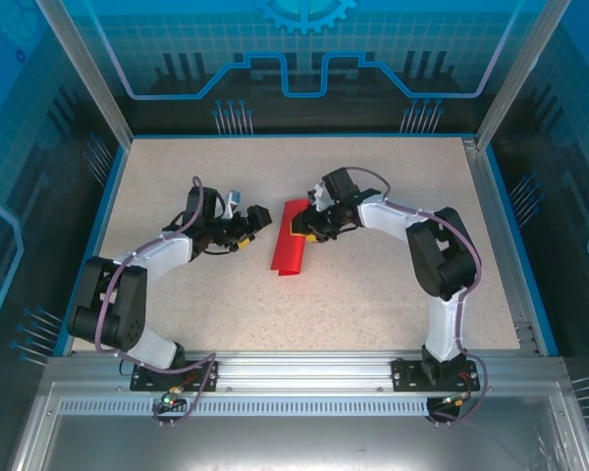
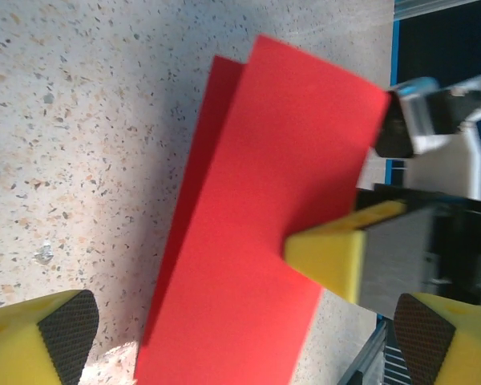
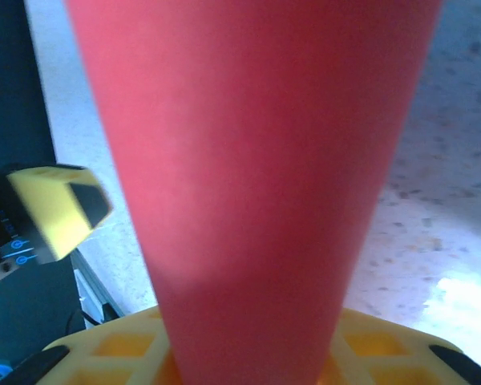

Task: Fold a paper plane with a square sheet of paper (pick it up from the middle)
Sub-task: Fold the square sheet of paper in half at the center of the table.

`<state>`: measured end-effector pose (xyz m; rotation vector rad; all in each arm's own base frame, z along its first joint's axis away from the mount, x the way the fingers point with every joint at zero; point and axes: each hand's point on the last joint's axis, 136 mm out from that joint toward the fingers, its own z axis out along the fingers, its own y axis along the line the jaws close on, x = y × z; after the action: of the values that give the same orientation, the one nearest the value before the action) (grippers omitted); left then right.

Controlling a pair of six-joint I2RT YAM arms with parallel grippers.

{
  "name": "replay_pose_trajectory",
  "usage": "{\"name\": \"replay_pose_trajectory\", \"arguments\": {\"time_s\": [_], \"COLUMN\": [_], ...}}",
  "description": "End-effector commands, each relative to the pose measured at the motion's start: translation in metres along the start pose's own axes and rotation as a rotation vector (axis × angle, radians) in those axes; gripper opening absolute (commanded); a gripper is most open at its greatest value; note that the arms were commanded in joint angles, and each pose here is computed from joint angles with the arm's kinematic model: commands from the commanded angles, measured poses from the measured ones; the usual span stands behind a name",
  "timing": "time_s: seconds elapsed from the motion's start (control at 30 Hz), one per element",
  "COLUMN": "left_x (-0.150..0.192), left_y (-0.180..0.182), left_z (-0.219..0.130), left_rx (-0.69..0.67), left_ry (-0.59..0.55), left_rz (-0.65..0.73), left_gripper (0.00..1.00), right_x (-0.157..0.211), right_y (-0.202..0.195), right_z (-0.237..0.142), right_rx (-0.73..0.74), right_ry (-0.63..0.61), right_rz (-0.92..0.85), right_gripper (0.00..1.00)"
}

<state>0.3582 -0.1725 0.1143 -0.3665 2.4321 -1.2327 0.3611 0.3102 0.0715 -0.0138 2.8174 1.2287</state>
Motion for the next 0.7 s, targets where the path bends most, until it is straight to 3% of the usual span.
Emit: {"name": "replay_pose_trajectory", "arguments": {"time_s": [0.0,0.33,0.67], "left_x": [0.012,0.031,0.043], "left_y": [0.000,-0.005,-0.016], "left_z": [0.007,0.032,0.050], "left_rx": [0.044,0.042,0.088], "left_ry": [0.067,0.167,0.261], "left_rz": [-0.027,0.002,0.029], "left_gripper": [0.99,0.98,0.87], "right_x": [0.006,0.005,0.015], "right_y": [-0.022,-0.046,-0.065], "right_z": [0.006,-0.019,-0.028], "right_rx": [0.022,0.151,0.177], "right_ry": [0.051,-0.003,-0.038], "right_rz": [0.037,0.041,0.102], "right_gripper": [0.42,0.72,0.73]}}
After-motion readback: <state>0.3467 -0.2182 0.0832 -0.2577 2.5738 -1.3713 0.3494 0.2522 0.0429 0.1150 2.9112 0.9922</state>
